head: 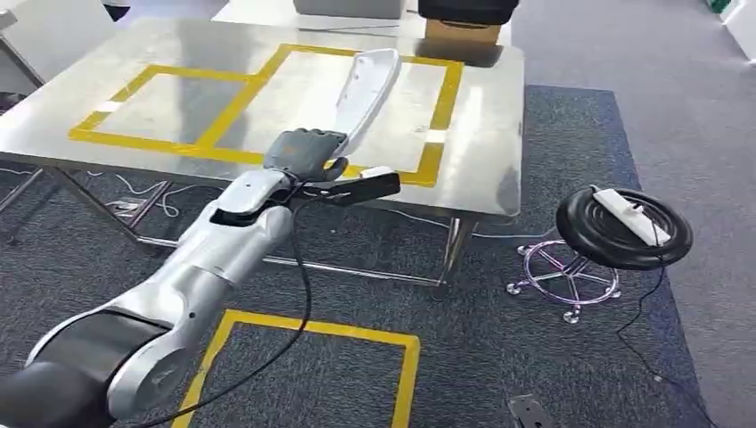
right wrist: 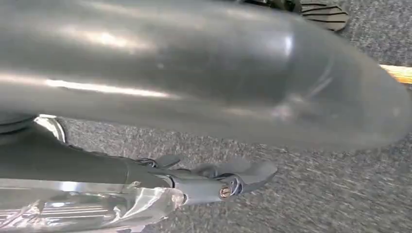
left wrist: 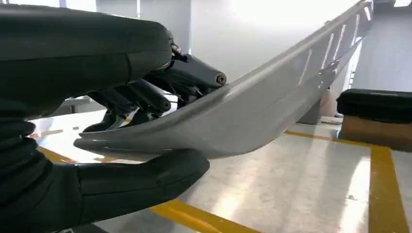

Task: Take the parts from the cabinet and place them on the table.

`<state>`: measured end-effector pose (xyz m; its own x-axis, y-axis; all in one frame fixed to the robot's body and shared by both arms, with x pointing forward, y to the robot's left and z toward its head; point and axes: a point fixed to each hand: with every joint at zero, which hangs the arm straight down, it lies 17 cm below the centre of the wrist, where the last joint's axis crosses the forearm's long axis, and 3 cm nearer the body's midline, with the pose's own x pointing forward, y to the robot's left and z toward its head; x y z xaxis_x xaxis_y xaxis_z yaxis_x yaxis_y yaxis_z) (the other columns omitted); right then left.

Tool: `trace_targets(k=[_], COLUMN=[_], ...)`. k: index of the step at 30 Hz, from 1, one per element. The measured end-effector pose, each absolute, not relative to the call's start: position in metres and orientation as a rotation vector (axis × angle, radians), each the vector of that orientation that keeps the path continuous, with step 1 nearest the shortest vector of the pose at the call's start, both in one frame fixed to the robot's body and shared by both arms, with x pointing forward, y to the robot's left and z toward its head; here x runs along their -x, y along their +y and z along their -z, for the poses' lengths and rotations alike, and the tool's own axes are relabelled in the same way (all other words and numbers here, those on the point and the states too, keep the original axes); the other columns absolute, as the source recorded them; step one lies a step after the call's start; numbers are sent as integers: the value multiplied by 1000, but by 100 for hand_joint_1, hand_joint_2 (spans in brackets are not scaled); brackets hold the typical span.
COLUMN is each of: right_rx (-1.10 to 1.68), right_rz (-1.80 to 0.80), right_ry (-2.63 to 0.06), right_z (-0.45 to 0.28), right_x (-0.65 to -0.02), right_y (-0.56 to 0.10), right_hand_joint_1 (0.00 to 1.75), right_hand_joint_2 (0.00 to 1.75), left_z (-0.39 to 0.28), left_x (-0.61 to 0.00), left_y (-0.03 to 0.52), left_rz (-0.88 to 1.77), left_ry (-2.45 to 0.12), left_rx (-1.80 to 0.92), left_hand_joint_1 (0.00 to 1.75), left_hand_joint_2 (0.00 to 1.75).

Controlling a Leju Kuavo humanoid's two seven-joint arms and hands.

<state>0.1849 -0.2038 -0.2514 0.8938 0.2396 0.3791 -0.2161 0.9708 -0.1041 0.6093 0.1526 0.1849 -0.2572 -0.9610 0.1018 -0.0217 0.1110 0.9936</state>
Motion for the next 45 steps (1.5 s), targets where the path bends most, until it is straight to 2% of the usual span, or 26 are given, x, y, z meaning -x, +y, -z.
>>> trace_targets(k=[45], right_rx=[70], right_rz=[-233], right_ry=[-406], right_z=[250], right_x=[-189], right_y=[-205], right_hand_joint_1=[0], right_hand_joint_2=[0], left_z=[-189], left_x=[-611], left_y=[151], left_rz=[1300], left_ry=[-1479], left_rx=[-1028], left_hand_joint_1=[175], left_hand_joint_2=[175])
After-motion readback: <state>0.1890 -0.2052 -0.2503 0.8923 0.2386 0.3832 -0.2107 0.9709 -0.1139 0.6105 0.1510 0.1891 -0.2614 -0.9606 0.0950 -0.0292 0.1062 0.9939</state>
